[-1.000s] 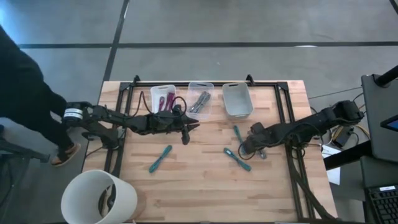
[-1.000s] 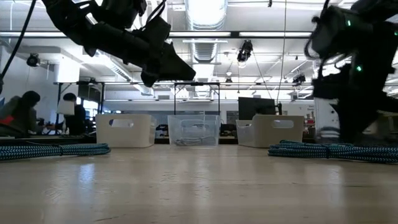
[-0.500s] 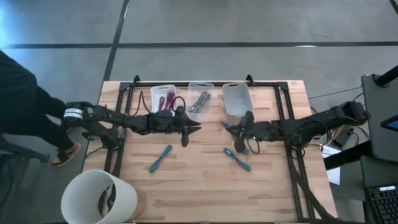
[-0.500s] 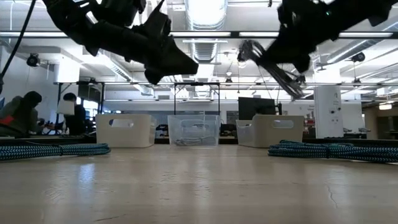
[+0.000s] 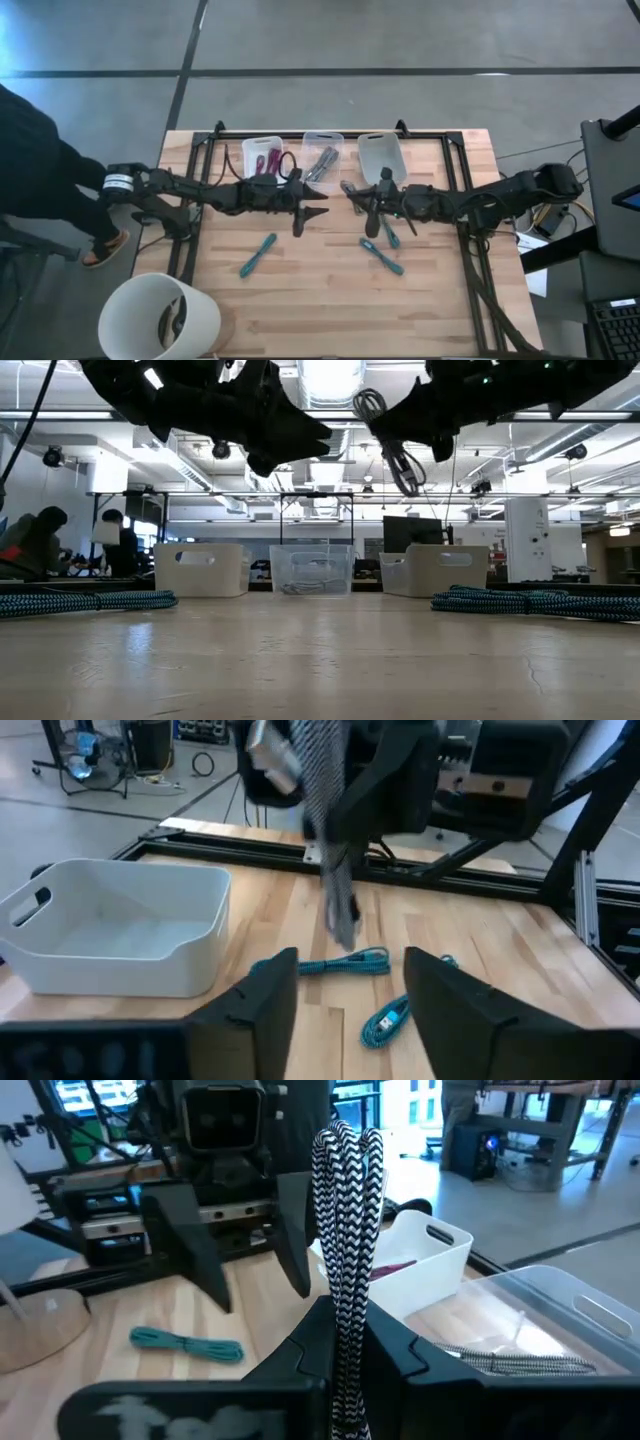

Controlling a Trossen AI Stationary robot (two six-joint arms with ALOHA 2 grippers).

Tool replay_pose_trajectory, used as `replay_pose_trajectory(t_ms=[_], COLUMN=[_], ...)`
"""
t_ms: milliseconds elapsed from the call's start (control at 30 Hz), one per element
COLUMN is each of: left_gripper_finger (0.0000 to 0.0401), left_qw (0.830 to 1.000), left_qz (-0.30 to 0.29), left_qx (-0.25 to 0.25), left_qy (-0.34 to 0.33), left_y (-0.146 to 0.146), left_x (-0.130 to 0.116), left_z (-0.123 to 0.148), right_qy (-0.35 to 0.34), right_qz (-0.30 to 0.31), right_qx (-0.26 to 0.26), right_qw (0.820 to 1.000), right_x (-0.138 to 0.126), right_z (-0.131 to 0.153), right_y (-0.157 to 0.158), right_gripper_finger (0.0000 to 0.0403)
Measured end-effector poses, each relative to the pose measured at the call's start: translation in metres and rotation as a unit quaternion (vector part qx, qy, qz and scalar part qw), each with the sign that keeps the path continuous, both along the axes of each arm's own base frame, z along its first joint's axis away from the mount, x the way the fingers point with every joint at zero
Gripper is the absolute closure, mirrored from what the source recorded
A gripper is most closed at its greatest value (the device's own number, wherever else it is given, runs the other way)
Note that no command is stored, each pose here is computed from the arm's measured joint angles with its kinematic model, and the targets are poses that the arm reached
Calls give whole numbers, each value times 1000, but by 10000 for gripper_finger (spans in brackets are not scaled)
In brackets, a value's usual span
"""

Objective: Pick & Place USB Port
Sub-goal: Put the white charger cable into the transparent bin

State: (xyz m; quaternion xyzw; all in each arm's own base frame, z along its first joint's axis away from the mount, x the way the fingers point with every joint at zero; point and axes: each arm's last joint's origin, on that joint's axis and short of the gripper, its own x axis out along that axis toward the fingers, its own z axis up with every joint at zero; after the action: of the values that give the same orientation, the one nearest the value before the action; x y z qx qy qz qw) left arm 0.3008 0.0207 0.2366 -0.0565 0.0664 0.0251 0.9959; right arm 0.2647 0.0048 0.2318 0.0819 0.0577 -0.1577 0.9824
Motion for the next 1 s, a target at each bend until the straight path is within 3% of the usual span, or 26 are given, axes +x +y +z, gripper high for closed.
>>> replay_pose_trajectory(t_ms=[233, 467, 667, 1000], left_gripper_finger=[174, 173, 174, 174], left_qw=[1000, 1000, 1000, 1000], left_qz=[14, 23, 18, 17], left_qx=[2, 5, 15, 15], left_qy=[-3, -6, -8, 22], left_y=[1, 1, 0, 0], left_x=[1, 1, 1, 0], left_z=[3, 3, 4, -3], right_qy=[-7, -20, -12, 113], right_qz=[3, 76, 86, 70], right_qx=[-22, -48, -75, -65], right_qw=[1000, 996, 993, 989], right_x=[23, 56, 82, 84], right_z=[5, 23, 26, 28], right_y=[0, 6, 7, 3], right_gripper_finger=[380, 380, 380, 380])
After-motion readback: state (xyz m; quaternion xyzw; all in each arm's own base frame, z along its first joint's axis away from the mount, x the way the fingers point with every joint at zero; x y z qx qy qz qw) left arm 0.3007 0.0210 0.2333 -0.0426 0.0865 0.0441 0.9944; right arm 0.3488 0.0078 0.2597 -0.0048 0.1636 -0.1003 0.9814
